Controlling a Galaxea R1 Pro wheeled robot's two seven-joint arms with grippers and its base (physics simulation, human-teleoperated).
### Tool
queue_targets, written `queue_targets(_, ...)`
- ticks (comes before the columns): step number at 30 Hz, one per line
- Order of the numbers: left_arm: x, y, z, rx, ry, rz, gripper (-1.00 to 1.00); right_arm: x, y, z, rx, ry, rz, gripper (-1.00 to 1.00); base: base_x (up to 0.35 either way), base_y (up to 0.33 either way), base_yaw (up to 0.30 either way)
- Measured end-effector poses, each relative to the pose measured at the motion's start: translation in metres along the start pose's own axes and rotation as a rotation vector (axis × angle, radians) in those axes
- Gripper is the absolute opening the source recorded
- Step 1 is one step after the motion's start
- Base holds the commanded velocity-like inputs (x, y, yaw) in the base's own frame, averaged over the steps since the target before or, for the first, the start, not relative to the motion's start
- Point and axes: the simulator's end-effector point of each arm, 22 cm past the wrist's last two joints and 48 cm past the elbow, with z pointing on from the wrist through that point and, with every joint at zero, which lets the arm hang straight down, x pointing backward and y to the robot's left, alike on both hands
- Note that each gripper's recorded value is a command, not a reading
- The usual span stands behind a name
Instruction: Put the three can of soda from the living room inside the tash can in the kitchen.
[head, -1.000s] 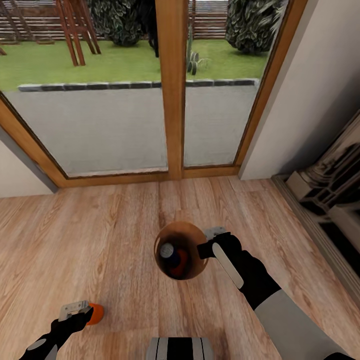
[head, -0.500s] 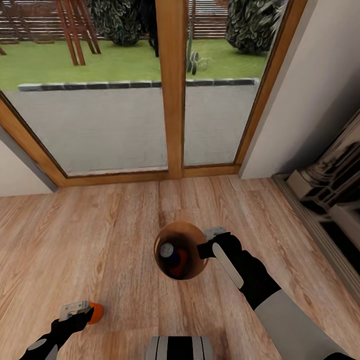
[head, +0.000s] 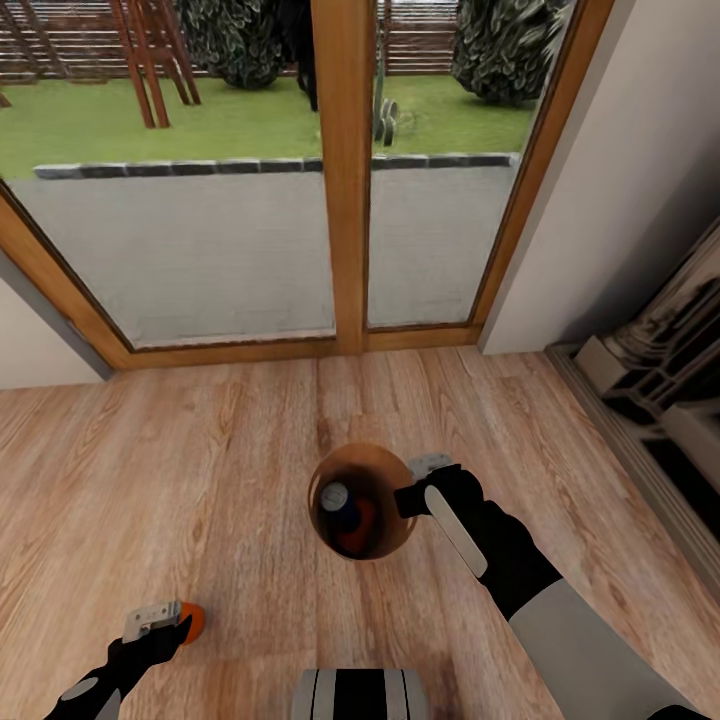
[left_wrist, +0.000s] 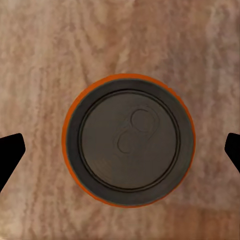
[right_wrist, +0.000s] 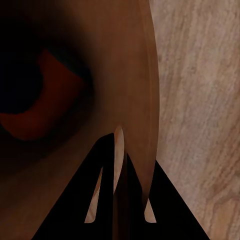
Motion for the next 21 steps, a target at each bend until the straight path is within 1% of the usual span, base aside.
queue_targets(6, -0.0001, 0.0000, 0.0000, 0.000, 0.000, 0.000, 1.00, 0.0000, -0.0003, 0.0000, 0.001, 0.000, -0.001, -1.00, 0.000, 0.000, 0.000)
queue_targets(10, 0.0081, 0.0014, 0.0026, -0.003, 0.016, 0.002, 1.00, 0.0062, 0.0000, 0.0082, -0.002, 0.016, 0.001, -1.00, 0.000, 0.000, 0.000)
queue_targets(21, 0.0082, 0.0012, 0.0026, -0.003, 0.016, 0.002, 1.00, 0.0060, 0.0001, 0.0081, -0.002, 0.016, 0.001, -1.00, 0.000, 0.000, 0.000)
